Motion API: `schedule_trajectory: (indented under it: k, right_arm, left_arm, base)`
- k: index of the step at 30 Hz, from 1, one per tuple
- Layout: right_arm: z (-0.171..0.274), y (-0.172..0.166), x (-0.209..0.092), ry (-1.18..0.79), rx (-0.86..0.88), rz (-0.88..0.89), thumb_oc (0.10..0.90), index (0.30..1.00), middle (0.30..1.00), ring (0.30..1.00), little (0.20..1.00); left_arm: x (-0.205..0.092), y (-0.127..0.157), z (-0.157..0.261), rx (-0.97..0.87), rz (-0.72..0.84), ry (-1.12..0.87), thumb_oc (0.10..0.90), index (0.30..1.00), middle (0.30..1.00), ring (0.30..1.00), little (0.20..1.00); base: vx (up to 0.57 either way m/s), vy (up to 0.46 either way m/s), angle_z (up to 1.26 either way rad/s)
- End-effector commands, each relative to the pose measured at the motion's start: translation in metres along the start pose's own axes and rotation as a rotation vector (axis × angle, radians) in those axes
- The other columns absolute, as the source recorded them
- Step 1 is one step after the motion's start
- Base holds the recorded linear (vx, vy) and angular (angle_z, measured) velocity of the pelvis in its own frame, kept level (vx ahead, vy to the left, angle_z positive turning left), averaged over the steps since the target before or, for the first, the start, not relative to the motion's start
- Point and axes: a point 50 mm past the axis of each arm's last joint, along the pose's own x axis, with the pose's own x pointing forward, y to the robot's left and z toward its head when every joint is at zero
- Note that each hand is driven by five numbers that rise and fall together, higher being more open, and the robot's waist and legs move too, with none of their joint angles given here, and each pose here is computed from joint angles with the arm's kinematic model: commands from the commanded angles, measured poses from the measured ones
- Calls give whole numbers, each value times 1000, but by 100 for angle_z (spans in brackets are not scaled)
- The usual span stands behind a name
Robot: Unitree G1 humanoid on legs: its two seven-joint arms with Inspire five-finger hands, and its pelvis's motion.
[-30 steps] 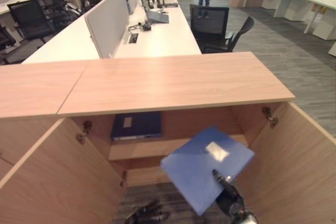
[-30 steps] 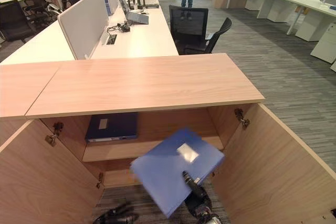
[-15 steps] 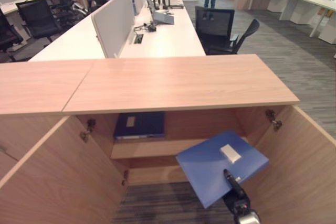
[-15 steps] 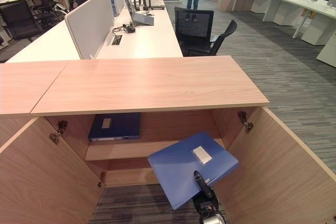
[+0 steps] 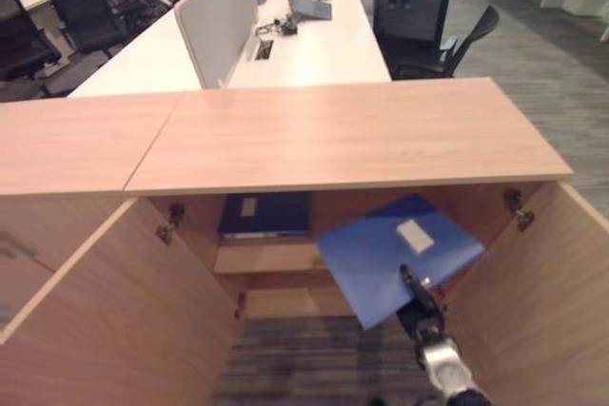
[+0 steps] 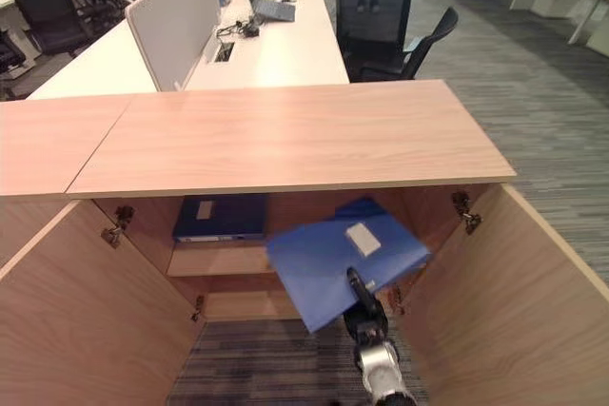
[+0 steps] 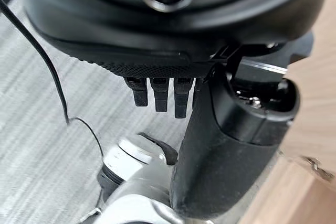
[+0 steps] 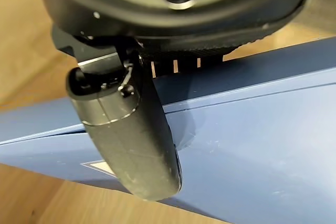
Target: Put the empty folder in the office cabinet
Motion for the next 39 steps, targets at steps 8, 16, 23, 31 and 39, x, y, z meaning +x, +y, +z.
schedule_trajectory:
  k: [8,16,23,31,39]
  right_arm:
    - [81,185,21,-321,48,512,400,300,300,300,300]
    - [124,271,9,-438,105,615,400,300,300,300,300]
    - [154,298,-7,-545,191,657,400,300,300,300,300]
    - [185,321,-29,-664,216,718,400,300,300,300,300]
    - [202,331,-42,-721,266,751,400,300,300,300,300]
  left_arm:
    - [1,0,21,175,35,-44,800,900,900,900,900]
    - [-1,10,48,257,87,-95,800,900,900,900,900]
    - [-4,13,68,297,102,-157,800,900,900,900,900]
    - [-6,14,75,331,112,-190,800,900,900,900,900]
    - [-7,23,68,371,133,-171,800,900,900,900,900]
  base:
    - [-113,45,12]
    - [-110,52,-1]
    - [1,-61,-10]
    - [-3,-21,16]
    - [-3,-24,17]
